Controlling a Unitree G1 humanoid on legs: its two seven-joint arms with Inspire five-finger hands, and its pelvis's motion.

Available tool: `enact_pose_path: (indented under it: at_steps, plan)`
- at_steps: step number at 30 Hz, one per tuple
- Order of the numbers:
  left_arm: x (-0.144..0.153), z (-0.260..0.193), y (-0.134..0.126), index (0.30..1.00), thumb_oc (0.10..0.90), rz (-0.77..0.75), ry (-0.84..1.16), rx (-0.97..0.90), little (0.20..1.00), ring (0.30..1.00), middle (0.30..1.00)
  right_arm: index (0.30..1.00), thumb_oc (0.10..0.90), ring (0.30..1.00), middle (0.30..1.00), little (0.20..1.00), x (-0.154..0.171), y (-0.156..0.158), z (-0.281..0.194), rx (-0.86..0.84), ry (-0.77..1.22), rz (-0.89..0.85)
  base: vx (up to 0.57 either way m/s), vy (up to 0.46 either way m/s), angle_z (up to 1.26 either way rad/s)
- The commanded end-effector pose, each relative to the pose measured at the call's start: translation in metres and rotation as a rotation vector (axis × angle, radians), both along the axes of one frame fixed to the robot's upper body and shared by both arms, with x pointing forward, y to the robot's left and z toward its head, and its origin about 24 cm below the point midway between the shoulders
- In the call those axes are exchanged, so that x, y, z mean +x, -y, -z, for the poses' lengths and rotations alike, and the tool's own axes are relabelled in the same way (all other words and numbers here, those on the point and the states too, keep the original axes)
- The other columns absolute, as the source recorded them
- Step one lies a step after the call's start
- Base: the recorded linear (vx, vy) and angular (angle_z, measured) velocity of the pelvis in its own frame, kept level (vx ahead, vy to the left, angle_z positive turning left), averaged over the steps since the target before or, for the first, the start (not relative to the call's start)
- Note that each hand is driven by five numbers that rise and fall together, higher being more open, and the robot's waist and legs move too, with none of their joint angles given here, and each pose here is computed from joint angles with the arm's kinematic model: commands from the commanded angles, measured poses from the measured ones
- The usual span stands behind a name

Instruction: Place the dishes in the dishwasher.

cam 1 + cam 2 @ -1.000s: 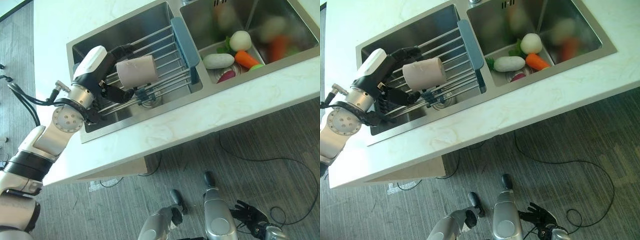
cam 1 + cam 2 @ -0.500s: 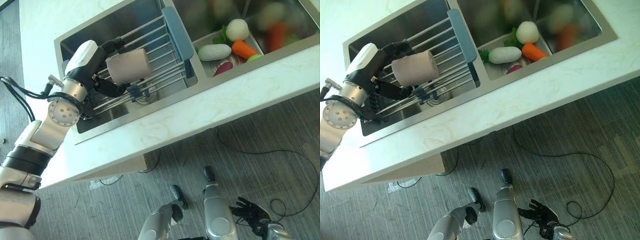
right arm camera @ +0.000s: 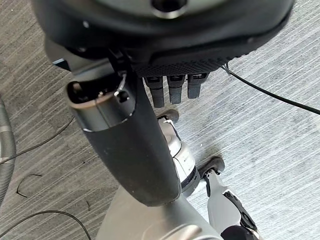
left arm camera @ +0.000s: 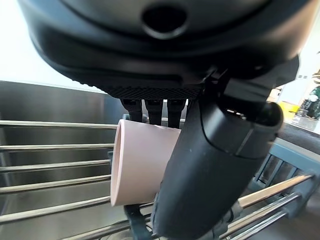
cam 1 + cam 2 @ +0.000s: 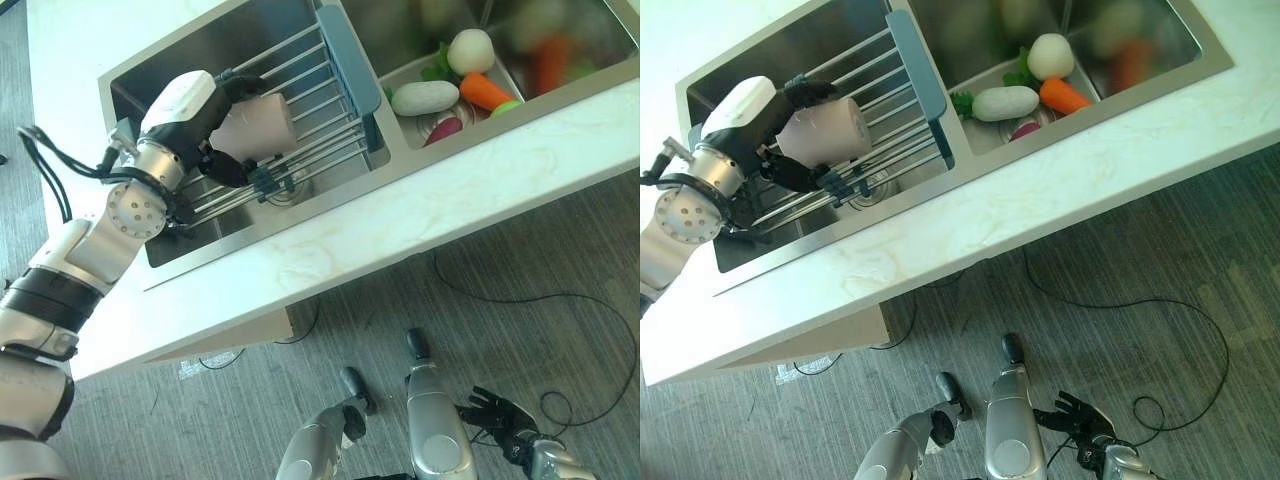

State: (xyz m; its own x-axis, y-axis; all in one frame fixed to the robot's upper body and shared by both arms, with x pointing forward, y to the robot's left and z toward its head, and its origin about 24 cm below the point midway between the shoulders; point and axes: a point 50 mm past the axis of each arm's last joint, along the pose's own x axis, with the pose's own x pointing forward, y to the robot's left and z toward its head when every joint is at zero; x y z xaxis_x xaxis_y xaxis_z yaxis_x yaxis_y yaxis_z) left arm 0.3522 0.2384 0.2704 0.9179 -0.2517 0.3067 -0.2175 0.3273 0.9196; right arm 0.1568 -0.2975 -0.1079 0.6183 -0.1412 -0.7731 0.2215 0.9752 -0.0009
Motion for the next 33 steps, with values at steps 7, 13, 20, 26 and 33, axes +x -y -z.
enact_pose_path:
  at_steps: [7, 13, 20, 26, 33]
  plan:
    - [-0.008, -0.07, -0.031, 0.9, 0.8, -0.153, 0.185, -0.009, 0.9, 0.9, 0.9, 0.9, 0.8, 0.9, 0.9, 0.9, -0.005, 0.022, -0.014, -0.035, 0.035, 0.004, -0.01, -0.001, -0.03]
    - [-0.003, -0.075, -0.04, 0.9, 0.8, -0.223, 0.17, -0.014, 0.9, 0.9, 0.9, 0.9, 0.8, 0.9, 0.9, 0.9, 0.006, 0.016, -0.018, -0.025, 0.07, -0.02, -0.03, -0.016, -0.06]
    - [0.002, -0.071, -0.045, 0.3, 0.4, -0.249, 0.077, -0.019, 0.3, 0.3, 0.3, 0.9, 0.8, 0.9, 0.9, 0.9, 0.013, 0.009, -0.02, -0.021, 0.093, -0.038, -0.02, -0.003, -0.01]
    - [0.005, -0.067, -0.033, 0.3, 0.4, -0.141, -0.02, -0.028, 0.3, 0.3, 0.3, 0.9, 0.8, 0.9, 0.9, 0.9, 0.011, 0.007, -0.018, -0.017, 0.092, -0.027, -0.01, -0.001, 0.0]
    - [-0.011, -0.084, -0.008, 0.3, 0.4, -0.055, 0.205, 0.216, 0.3, 0.3, 0.3, 0.9, 0.8, 0.9, 0.9, 0.9, -0.002, 0.007, -0.007, -0.018, 0.059, 0.026, -0.01, 0.018, 0.09]
